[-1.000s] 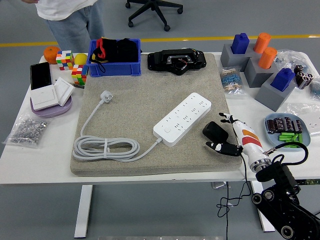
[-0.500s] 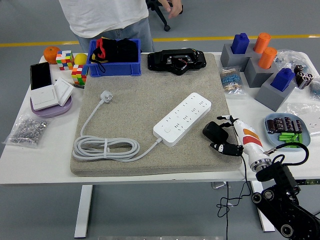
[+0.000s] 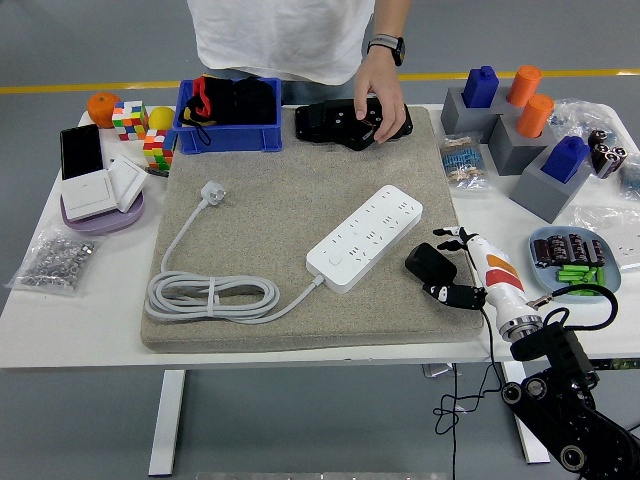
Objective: Press the white button,pick up the black plug,place it near the board,insert it into the board
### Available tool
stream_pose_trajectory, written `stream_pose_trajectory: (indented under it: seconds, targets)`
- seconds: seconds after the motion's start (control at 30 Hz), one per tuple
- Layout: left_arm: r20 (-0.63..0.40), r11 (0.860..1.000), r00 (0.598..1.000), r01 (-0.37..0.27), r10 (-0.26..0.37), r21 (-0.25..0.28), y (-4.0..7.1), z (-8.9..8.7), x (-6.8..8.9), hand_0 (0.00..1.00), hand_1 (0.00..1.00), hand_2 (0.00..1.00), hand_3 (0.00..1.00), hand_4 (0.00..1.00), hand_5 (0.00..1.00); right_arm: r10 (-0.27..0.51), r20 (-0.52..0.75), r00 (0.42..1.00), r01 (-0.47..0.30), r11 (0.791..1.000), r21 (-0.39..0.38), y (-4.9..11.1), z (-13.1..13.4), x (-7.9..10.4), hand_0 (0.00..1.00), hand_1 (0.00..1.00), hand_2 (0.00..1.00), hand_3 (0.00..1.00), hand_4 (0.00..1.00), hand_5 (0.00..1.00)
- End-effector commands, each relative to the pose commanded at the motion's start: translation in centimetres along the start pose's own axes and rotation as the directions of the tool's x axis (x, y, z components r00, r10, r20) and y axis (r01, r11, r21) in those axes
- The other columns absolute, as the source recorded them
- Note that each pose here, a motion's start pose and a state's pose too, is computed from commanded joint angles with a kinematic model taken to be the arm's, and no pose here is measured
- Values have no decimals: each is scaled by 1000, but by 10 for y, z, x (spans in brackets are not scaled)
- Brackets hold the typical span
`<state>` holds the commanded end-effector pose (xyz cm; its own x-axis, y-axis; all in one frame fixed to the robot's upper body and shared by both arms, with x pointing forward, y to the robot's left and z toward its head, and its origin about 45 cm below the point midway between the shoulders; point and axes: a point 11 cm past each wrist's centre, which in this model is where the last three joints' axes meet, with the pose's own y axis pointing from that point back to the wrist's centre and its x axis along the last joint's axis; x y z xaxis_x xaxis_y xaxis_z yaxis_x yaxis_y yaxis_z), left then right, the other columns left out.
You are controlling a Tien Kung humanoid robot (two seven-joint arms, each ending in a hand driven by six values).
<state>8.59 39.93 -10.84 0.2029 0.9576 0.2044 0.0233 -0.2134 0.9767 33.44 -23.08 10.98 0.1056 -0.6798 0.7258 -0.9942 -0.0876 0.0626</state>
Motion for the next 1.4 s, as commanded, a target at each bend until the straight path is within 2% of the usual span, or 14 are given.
stream_pose_trajectory:
  seconds: [0.07,0.63,0.67,1.03,1.07,1.2,1.23,1.4]
  targets:
    - [0,1000,1000,0,0,0,0,0,0,686,681,664,691,616,137,-1,2,1000,1,1000,0,0,0,0,680,592,565,668,985,53]
    - [0,1000,1000,2,-2,1,0,0,-1,686,681,664,691,615,137,-4,10,1000,4,1000,-1,-1,-1,-3,641,570,535,620,955,43]
    - [0,1000,1000,2,-2,0,0,0,-1,686,681,664,691,615,136,-4,11,1000,4,1000,0,-1,-1,-3,599,525,506,592,933,35]
    - [0,1000,1000,0,0,0,0,0,0,687,681,665,691,616,136,-24,19,1000,24,1000,1,0,-2,-5,604,530,514,594,931,36]
    - [0,1000,1000,1,-1,0,0,0,0,686,681,665,691,616,135,-29,21,999,29,1000,1,0,-2,-5,741,703,666,752,998,116]
    - [2,1000,1000,1,-1,2,0,0,0,686,681,665,691,616,135,-44,27,999,44,999,9,0,-5,-7,741,703,666,752,998,116]
    - [2,1000,1000,1,-1,1,0,0,-1,686,682,665,691,616,135,-45,27,999,44,999,11,0,-6,-7,838,811,762,819,998,218]
    - [5,1000,1000,1,-1,1,0,0,-1,686,682,665,691,616,135,-50,28,998,49,999,19,1,-7,-7,838,811,762,819,998,218]
